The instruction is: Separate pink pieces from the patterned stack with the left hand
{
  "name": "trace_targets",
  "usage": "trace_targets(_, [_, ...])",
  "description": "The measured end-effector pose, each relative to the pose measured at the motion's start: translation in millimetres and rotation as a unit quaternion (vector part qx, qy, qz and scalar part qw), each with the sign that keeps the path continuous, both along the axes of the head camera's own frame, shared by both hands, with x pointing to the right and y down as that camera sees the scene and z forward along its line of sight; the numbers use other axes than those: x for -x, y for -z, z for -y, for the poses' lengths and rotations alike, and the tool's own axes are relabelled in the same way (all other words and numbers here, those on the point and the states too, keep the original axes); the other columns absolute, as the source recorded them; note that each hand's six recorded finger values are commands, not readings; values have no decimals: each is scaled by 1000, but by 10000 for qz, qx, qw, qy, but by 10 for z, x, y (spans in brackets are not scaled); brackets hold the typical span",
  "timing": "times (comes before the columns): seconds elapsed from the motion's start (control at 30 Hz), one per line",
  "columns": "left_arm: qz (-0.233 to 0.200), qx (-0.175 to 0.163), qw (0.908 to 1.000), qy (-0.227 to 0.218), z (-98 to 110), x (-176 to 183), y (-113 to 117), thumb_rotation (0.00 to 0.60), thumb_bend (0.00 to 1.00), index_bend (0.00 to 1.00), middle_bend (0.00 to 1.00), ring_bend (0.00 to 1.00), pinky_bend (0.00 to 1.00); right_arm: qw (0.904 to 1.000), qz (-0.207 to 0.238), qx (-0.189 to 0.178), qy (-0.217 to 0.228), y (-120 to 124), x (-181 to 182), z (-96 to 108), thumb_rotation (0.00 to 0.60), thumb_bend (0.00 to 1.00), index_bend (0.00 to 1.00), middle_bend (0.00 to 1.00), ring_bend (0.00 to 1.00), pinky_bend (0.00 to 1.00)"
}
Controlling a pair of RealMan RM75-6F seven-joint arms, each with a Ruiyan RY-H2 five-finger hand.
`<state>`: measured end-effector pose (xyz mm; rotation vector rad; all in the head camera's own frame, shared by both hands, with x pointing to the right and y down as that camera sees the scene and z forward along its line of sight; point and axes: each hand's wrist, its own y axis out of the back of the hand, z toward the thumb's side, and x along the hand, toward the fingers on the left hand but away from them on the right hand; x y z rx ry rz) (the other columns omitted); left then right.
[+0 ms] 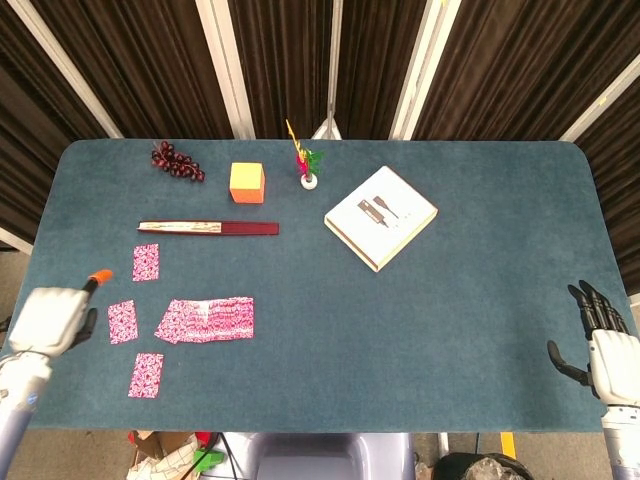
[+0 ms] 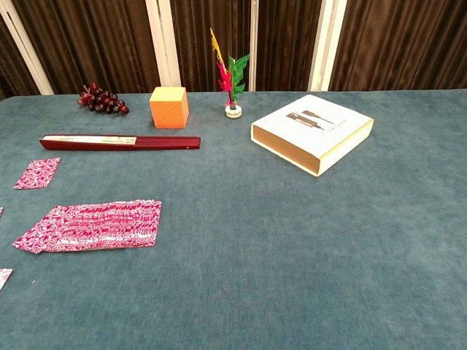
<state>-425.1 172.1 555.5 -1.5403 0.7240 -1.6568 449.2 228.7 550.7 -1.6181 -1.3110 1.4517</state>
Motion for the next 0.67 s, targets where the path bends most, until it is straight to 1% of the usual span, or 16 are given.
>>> trace_targets(0.07, [-75,-213,9996,141,-65,120,32,600,602,173,289,275,393,10000,-3,0,2,2,7,4,600,389,82,64,85,165])
trace_targets(0.13, [-169,-341,9988,321,-150,253,14,600,555,154,98,103,239,10000,-7,-2,-10,6,8,7,600,389,82,64,85,165])
trace_targets(0.2, [-272,-428,9978,417,-199,339,-32,600,547,144,16,15,160,10000,-26,-5,-8,7,7,9,600,388,82,64,85,165])
trace_targets(0.3, [-438,-505,9965,496,-248,408,-106,600,544,134,0,0,112,10000,-87,-15,3,7,-7,9,600,389,82,64,85,165])
trace_targets(0.4, [-563,-533,9955,540,-285,425,-170,600,544,130,0,0,91,9999,-150,-51,30,9,-14,18,600,389,82,64,85,165])
trace_targets(0.67, [-523,-635,9954,481,-266,435,-176,600,544,109,0,0,88,9997,-176,-157,37,12,-33,39,600,388,82,64,85,165])
